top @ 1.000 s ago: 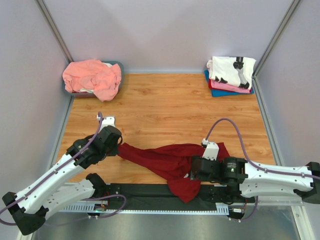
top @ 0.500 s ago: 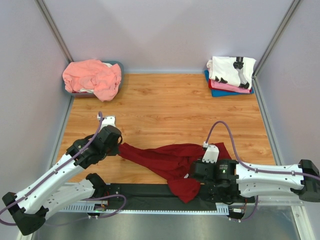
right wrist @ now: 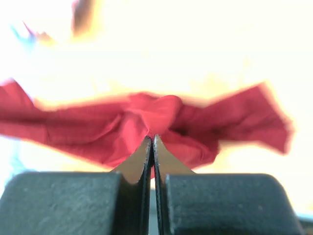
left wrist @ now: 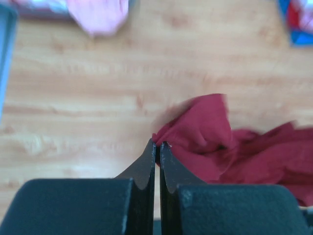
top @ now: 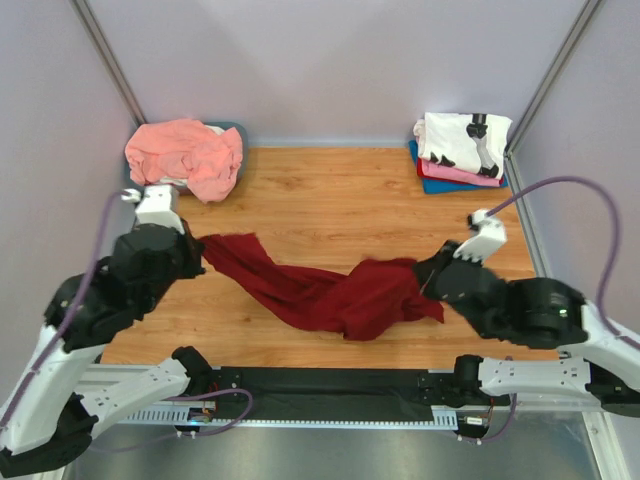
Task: Fold and stack the t-shirts
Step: Flatten the tshirt out
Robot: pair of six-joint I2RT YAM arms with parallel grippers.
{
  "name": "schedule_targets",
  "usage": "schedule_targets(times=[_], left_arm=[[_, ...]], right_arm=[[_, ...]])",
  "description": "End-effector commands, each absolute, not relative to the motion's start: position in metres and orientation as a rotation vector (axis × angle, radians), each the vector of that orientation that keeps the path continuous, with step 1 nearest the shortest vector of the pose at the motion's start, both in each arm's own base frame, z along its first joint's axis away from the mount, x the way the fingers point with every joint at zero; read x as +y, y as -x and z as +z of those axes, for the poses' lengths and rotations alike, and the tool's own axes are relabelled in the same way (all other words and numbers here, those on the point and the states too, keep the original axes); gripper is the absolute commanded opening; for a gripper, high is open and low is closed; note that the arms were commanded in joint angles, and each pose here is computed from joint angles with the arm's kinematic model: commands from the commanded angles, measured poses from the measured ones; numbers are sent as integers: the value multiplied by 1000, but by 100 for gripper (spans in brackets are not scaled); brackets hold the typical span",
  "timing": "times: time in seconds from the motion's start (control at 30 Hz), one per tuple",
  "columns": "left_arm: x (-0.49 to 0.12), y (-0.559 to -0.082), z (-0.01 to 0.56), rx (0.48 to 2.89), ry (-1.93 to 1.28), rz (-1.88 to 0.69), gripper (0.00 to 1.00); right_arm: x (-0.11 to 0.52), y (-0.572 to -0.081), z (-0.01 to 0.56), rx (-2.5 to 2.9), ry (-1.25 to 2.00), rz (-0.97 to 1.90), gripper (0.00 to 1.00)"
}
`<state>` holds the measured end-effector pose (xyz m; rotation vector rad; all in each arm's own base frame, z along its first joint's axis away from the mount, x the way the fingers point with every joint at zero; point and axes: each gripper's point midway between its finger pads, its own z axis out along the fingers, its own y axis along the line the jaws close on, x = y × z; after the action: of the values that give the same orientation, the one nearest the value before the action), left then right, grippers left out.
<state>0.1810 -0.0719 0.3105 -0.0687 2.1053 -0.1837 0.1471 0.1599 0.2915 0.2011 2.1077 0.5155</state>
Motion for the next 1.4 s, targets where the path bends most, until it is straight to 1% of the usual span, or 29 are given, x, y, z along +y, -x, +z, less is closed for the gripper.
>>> schedule_targets(times=[0.0, 0.03, 0.07, 0.13, 0.3, 0.5, 0.57, 0.6, 0.67, 0.7, 0.77, 0.97, 1.07, 1.13, 1.23, 1.3, 1.33, 1.37], left_arm=[[-40, -181, 374, 1963, 58, -77, 0], [-35, -179, 402, 1900, 86, -110, 0], [-34, -180, 412, 1884, 71, -101, 0], [-28, -177, 439, 1820, 90, -131, 0], [-23, -175, 479, 1694, 78, -166, 0], [-3, -161, 516, 1578, 126, -187, 0], [3, -156, 523, 1543, 123, -191, 0], [2, -155, 528, 1519, 114, -206, 0], [4, -151, 535, 1481, 88, -210, 0], [-1, -152, 542, 1451, 72, -234, 0], [-1, -152, 551, 1412, 49, -230, 0], [0, -151, 612, 1215, 32, -218, 0], [8, -131, 657, 1019, 12, -246, 0], [8, -121, 670, 949, -25, -248, 0], [13, -108, 684, 878, -26, -269, 0], [11, -112, 682, 898, -29, -266, 0], [5, -120, 677, 929, -34, -258, 0], [4, -129, 668, 979, -29, -234, 0]], right_arm=[[95, -174, 363, 1880, -207, 274, 0], [90, -178, 377, 1842, -213, 250, 0], [82, -178, 400, 1804, -213, 262, 0], [71, -181, 420, 1753, -236, 240, 0], [38, -179, 474, 1627, -293, 267, 0], [-11, -173, 507, 1514, -367, 258, 0], [-12, -172, 509, 1498, -329, 266, 0], [-22, -169, 520, 1459, -336, 296, 0], [-19, -169, 522, 1426, -271, 298, 0], [-29, -165, 536, 1364, -318, 375, 0], [-20, -165, 547, 1303, -199, 348, 0], [-4, -152, 631, 1023, -17, 381, 0], [13, -141, 663, 896, 87, 398, 0], [14, -131, 682, 818, 121, 424, 0], [29, -130, 686, 806, 171, 429, 0], [34, -140, 679, 853, 145, 392, 0], [31, -156, 661, 954, 86, 315, 0], [23, -163, 657, 986, 2, 289, 0]])
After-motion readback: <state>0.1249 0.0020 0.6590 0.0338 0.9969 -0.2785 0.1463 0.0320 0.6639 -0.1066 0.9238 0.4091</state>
